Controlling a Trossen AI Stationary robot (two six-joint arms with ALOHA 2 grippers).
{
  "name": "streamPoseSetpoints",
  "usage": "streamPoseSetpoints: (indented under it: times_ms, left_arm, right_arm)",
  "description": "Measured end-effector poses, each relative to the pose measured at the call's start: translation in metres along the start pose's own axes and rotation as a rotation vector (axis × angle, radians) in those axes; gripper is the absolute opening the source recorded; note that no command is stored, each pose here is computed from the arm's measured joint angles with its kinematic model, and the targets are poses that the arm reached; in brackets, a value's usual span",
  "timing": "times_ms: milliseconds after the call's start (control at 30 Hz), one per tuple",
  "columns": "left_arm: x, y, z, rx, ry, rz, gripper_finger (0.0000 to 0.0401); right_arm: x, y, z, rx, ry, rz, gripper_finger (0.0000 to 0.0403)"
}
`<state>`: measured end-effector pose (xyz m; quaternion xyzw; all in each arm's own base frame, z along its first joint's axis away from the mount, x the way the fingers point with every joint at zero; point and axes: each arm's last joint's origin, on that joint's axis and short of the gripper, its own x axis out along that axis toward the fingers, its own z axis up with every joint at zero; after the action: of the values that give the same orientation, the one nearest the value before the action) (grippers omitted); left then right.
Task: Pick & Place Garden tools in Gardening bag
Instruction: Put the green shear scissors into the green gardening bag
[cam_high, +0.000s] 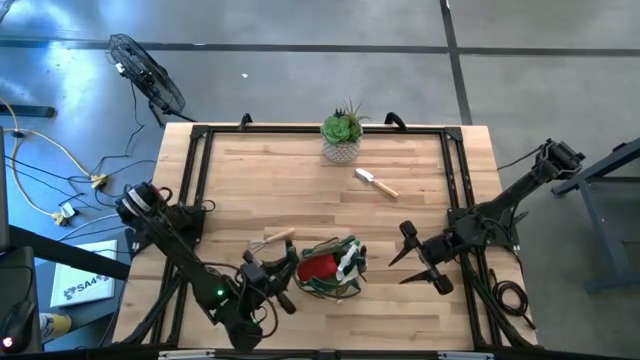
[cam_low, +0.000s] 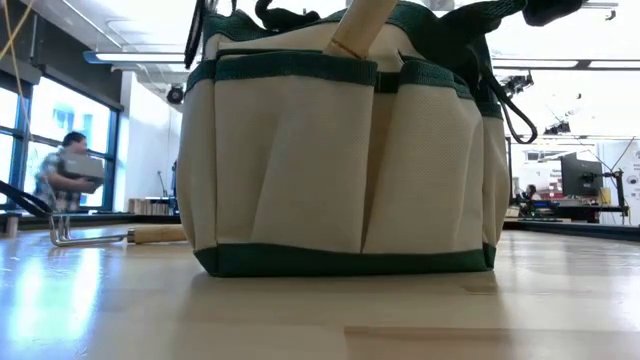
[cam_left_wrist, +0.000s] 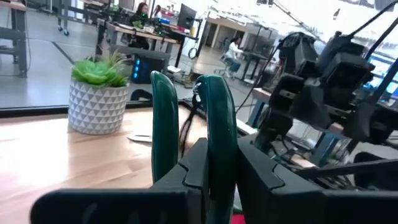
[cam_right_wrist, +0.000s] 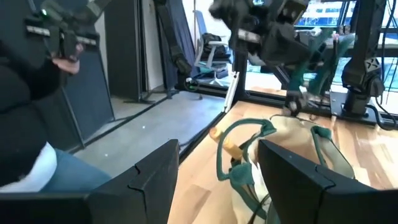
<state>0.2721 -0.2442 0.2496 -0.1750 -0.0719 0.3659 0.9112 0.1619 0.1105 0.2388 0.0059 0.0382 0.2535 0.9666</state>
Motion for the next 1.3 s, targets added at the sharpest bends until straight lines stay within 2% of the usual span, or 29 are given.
streamPoseSetpoints:
  times_ms: [333, 500, 867, 1100, 1300]
  left_arm:
    - [0.027, -0.005, -0.025, 0.069, -0.021, 0.065, 0.0044]
    - [0.035, -0.004, -0.026, 0.071, -0.014, 0.076, 0.0044]
    - [0.006, -0.006, -0.036, 0.105, 0.012, 0.006, 0.0044]
    - [0.006, -0.004, -0.036, 0.130, 0.011, 0.006, 0.0044]
    - [0.008, -0.002, -0.052, 0.168, 0.012, 0.009, 0.0044]
  right_arm:
    - [0.000, 0.001, -0.003, -0.020, 0.035, 0.026, 0.0211]
    - [0.000, 0.001, -0.006, -0.011, 0.067, 0.027, 0.0211]
    - [-0.001, 0.000, -0.010, 0.020, 0.102, 0.026, 0.0211]
    - [-0.001, 0.000, -0.011, 0.030, 0.112, 0.025, 0.0211]
    - [-0.001, 0.000, -0.011, 0.058, 0.112, 0.023, 0.0211]
